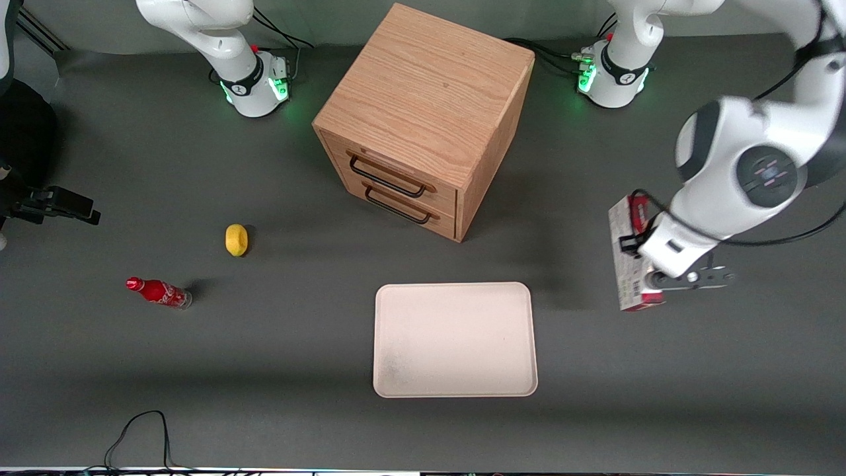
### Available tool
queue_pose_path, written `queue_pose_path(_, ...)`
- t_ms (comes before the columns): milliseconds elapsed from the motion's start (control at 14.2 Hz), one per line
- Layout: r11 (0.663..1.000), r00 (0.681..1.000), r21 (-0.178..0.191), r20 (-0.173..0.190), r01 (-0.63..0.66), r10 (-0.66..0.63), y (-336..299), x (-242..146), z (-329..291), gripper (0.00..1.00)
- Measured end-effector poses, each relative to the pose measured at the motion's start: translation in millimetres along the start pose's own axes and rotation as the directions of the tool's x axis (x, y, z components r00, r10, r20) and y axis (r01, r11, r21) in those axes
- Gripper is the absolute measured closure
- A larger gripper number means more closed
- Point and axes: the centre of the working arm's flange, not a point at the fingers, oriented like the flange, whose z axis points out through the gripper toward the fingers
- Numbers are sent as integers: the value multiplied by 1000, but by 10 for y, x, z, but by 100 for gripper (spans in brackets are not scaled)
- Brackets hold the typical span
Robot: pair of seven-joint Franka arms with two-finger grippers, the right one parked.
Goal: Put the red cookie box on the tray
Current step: 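Lift the red cookie box up with the left gripper, then carry the held box over the white tray's edge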
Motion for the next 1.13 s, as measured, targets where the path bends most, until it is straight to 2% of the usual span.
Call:
queue_pose_path(211, 1000, 1000, 0, -8, 10, -10, -130, -53, -794, 98)
queue_pose_path(423, 1000, 1000, -8, -28, 10, -11, -176, -111, -1225, 98)
queue_pose_path(563, 1000, 1000, -12, -28, 1, -1, -105, -56, -1301, 98)
queue_pose_path(634, 1000, 1000, -12, -17, -6, 6, -17, 14, -1298, 98)
queue_pose_path(775, 1000, 1000, -12, -5, 6, -6, 297, 210, -1228, 98)
queue_pose_path(915, 999, 999, -20, -8, 31, -32, 695, 378, -1053, 98)
queue_pose_path(986, 999, 999, -25, -16, 40, -40, 890, 422, -970, 98)
queue_pose_path(1127, 997, 997, -49, -57, 58, -60, 1276, 458, -866, 98)
